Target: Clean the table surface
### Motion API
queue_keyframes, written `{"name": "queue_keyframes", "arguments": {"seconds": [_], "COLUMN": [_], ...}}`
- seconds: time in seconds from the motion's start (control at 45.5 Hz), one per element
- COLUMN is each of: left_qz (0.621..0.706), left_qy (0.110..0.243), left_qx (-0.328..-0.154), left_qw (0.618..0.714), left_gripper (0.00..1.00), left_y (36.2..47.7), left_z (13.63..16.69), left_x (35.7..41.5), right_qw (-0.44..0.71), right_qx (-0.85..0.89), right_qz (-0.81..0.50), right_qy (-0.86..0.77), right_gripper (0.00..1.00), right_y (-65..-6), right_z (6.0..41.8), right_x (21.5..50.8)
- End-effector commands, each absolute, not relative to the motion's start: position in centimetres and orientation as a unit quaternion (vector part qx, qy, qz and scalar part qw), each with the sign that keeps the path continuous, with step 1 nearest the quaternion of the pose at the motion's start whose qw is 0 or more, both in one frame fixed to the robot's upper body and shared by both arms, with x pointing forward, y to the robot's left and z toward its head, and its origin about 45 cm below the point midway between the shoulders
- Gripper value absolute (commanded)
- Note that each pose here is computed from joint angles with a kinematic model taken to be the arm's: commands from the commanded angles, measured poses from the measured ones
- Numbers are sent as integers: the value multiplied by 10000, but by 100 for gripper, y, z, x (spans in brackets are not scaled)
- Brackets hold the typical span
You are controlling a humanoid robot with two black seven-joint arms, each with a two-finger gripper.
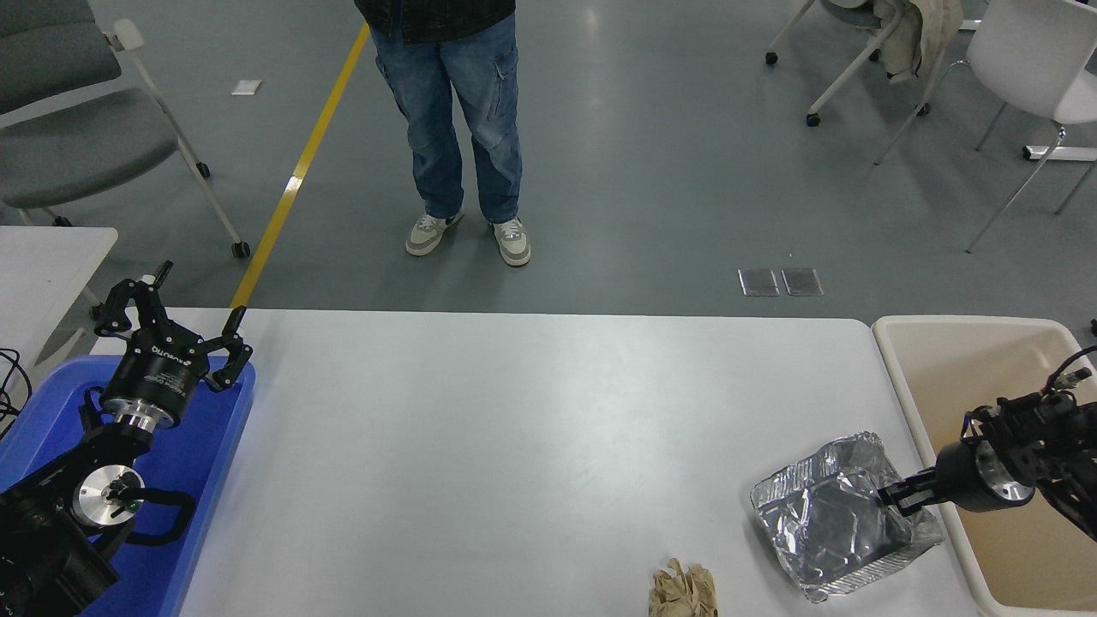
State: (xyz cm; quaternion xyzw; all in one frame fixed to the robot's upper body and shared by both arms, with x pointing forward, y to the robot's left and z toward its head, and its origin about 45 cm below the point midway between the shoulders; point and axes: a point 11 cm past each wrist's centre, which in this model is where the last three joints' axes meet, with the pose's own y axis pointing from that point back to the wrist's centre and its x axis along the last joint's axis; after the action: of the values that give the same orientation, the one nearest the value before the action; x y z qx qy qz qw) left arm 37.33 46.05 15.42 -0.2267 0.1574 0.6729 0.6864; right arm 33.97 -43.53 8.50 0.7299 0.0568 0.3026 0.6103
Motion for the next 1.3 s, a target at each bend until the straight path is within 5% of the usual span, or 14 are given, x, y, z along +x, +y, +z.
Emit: {"name": "queue_keyframes", "arguments": {"seconds": [0.0,0.484,0.857,1.275], "left_qz": [6732,6727,6729,6727], "left_qy": [1572,1573,1577,1573], "left_qx": [-2265,-2269,-2268,-2269], "left_qw": [6862,6865,6862,6865], "left_gripper": [100,100,100,100], "left_y": [4607,4606,4600,4606], "left_z": [1543,1543,1539,1543], "left_x": [3733,3733,3734,3733], "right_qw": [5961,5500,5168,4644], "right_qx": [7406,7659,7751,8006], "right_qz": [3059,3312,3415,3262], "right_qy": [510,-345,-1246,-1924], "right_gripper": [0,0,0,0], "right_y": [-4306,-4114,-4074,-4016], "right_z": [887,1389,2400,3016], "right_x": [3424,3878,4363,4533]}}
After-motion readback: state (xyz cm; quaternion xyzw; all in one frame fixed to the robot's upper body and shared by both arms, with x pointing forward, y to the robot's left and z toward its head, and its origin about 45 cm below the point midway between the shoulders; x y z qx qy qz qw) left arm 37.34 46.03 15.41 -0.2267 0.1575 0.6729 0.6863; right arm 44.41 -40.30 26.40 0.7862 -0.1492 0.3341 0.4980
